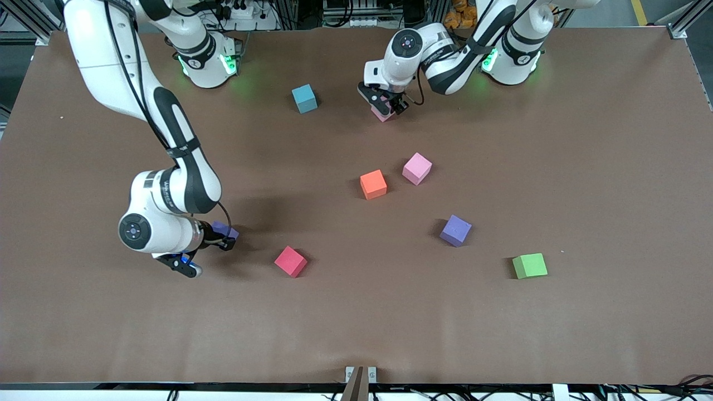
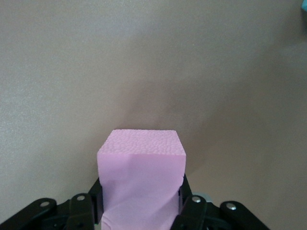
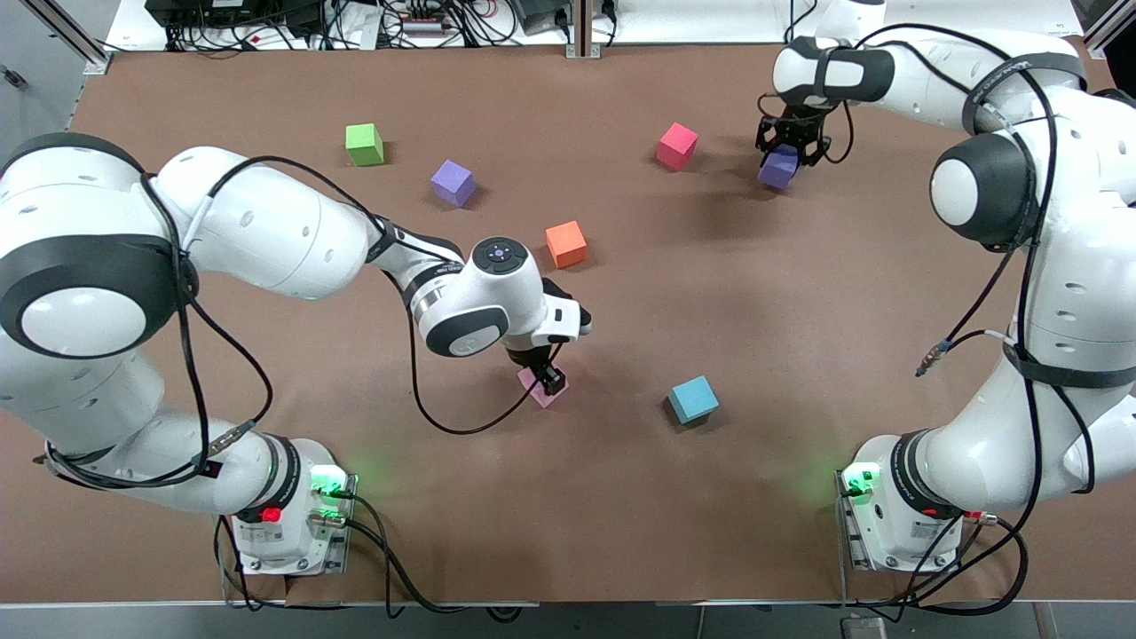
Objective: Arrange blocks into number 1
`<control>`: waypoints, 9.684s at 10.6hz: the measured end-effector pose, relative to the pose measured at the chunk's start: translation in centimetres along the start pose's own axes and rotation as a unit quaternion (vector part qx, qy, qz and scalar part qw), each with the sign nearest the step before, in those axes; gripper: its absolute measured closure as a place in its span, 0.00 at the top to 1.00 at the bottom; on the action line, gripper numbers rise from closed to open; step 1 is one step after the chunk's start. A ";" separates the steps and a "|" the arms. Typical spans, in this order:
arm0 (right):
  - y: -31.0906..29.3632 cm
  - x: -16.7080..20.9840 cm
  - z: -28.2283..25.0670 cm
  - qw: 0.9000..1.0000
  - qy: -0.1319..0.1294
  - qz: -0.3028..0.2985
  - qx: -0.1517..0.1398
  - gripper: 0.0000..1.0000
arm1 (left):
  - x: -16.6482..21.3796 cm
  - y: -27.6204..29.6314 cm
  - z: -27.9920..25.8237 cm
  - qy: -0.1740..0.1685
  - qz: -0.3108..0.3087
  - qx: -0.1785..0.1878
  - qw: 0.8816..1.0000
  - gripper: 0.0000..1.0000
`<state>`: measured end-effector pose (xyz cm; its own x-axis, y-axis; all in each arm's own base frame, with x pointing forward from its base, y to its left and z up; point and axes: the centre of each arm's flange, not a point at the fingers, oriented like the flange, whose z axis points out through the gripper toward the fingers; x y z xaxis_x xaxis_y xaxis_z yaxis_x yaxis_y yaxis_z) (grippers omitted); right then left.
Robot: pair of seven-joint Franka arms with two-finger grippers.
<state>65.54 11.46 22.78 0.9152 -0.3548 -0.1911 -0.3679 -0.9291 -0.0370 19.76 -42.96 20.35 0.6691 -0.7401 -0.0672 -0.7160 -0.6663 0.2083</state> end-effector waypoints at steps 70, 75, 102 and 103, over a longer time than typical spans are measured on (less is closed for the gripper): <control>-10.1 -27.8 -4.3 0.992 0.106 -0.073 0.000 1.00 | 19.8 -4.6 -3.0 -0.020 -0.397 0.058 0.916 0.63; -1.7 -18.8 -7.9 0.991 0.125 -0.050 0.007 1.00 | 17.7 -1.6 -0.9 -0.044 -0.370 0.065 0.926 0.63; -20.9 -14.4 3.0 0.991 0.127 -0.030 0.033 0.61 | 11.6 -18.3 -7.1 -0.005 -0.117 0.123 0.985 1.00; -20.6 -16.1 2.3 0.990 0.131 -0.052 0.024 0.61 | 11.6 -18.4 -7.1 -0.005 -0.113 0.125 0.986 1.00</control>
<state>57.96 36.54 24.36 0.9573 -0.2784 0.0772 -0.2713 -0.9582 -0.0910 42.12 -38.59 22.71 0.8159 -0.5703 -0.0947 -0.5766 -0.8148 -0.0603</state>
